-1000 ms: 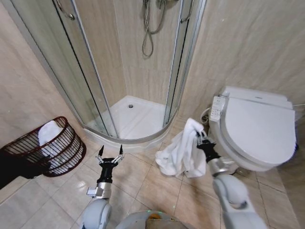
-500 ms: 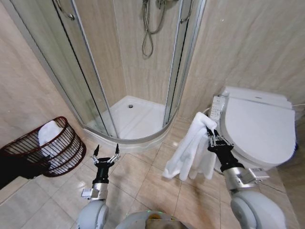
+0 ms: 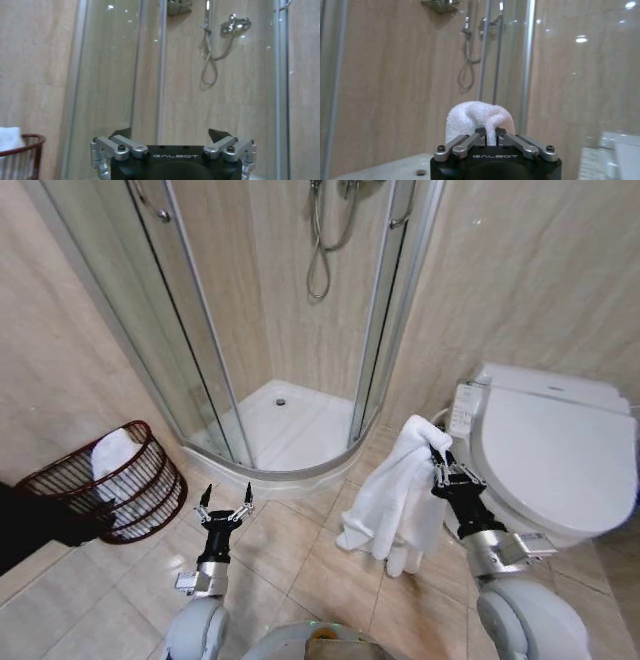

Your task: Discard the used towel into the hamper.

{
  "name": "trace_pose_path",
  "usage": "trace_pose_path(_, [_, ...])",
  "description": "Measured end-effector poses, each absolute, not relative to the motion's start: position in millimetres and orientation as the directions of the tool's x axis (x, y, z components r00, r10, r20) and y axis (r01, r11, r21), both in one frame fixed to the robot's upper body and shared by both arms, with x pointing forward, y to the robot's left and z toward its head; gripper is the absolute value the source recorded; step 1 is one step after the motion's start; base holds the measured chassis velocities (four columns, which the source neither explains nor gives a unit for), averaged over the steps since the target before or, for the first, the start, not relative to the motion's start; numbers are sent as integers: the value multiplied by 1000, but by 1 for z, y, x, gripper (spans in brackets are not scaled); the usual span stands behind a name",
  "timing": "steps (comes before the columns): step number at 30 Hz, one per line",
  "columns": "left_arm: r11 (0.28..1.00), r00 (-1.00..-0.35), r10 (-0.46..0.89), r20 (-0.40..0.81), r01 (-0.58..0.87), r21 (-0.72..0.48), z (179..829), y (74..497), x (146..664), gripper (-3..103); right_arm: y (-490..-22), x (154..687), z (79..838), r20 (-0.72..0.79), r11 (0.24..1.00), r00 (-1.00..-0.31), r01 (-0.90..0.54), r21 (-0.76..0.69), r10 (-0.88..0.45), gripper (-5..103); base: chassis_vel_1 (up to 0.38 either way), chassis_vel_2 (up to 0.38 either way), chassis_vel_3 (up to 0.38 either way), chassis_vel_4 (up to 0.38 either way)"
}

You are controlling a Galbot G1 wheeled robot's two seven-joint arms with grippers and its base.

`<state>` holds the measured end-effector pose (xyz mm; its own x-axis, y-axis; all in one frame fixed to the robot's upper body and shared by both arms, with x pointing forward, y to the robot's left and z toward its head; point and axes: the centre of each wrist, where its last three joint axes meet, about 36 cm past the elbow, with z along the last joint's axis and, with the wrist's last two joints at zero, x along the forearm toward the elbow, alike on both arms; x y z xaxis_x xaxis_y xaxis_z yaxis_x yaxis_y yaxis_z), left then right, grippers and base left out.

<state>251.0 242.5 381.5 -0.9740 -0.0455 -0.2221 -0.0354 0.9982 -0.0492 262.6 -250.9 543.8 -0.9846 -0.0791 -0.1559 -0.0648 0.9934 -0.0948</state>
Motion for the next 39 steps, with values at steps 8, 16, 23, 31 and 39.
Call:
trace_pose_path(8, [999,-975,-42,-220,-33,-43,381,241,250,100,-249,263,543,-157,992,-983,-79,-97,-94,9,88,89,88,90])
trace_pose_path(16, [999,-974,-34,-223,-26,-39,381,239,251,100,-247,263,542,-158,991,-982,-91,-98,-106,9,115,112,116,114])
trace_pose_path(23, [999,-974,-29,-225,-23,-30,383,241,251,100,-244,261,539,-152,988,-979,-119,-101,-134,9,136,133,132,124])
trace_pose_path(31, [999,-971,-37,-236,-31,-27,388,244,250,100,-245,263,541,-149,985,-977,-139,-106,-153,9,132,118,126,114])
trace_pose_path(39, [999,-972,-39,-231,-34,-29,386,241,250,100,-245,263,541,-153,985,-977,-136,-103,-150,9,125,127,123,118])
